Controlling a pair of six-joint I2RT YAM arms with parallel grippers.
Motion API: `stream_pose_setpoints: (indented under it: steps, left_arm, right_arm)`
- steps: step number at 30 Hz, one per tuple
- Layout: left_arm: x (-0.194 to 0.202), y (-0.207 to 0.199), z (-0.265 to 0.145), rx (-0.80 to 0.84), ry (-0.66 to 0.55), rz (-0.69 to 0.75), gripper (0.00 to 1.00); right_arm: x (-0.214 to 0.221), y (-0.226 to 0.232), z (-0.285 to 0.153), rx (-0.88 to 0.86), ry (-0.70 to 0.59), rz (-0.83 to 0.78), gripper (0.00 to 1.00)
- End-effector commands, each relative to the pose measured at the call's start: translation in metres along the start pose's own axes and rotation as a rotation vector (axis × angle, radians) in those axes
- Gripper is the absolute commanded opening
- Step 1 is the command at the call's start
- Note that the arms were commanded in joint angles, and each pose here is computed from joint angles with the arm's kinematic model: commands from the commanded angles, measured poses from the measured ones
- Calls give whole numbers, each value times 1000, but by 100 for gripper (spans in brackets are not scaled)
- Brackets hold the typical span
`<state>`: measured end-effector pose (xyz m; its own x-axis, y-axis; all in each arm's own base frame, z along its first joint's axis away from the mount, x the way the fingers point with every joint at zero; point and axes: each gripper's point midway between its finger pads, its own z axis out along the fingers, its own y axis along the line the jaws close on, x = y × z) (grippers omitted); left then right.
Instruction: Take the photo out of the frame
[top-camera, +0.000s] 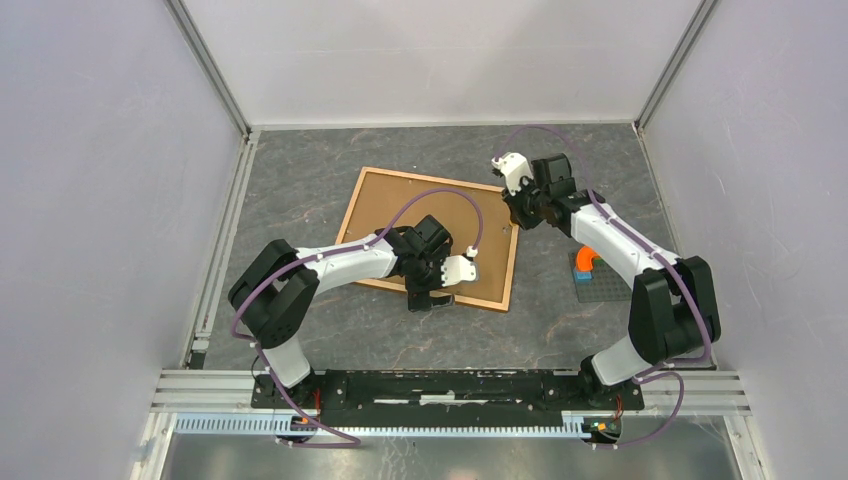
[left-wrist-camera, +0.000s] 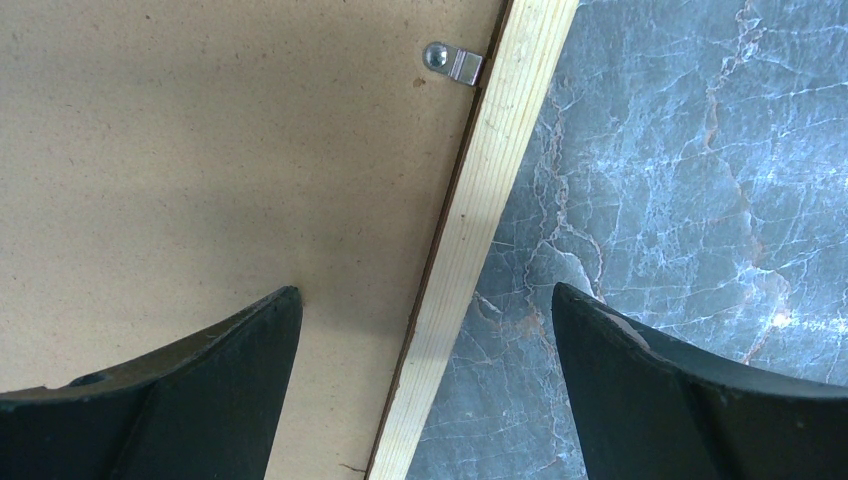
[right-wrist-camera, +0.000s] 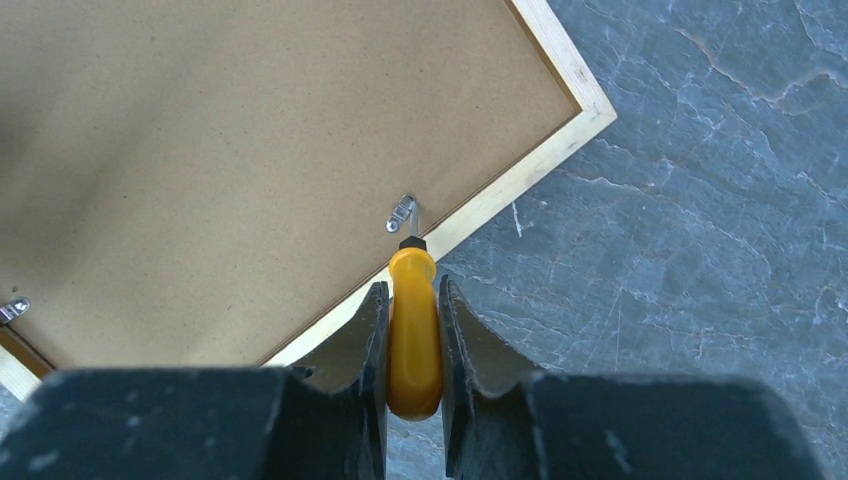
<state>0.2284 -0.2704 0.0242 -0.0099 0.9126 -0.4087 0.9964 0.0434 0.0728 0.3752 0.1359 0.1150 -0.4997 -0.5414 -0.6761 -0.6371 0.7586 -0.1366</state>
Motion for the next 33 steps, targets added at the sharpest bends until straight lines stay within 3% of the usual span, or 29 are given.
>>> stream_pose_setpoints:
  steps: [1, 20, 27, 33]
  left_arm:
    - [2, -4, 0, 12, 10, -52, 100]
    - [3, -3, -3, 4, 6, -87, 100]
    - [-5, 11, -33, -18, -84, -263, 100]
    - [27, 51, -67, -67, -156, -588, 100]
  right_arm:
    - [-1, 23, 6, -89, -6, 6, 0]
    - [-5, 35, -3, -155, 5, -39, 0]
    - [-46, 3, -16, -103, -104, 16, 0]
    - [-64, -18, -28, -99, -161, 45, 0]
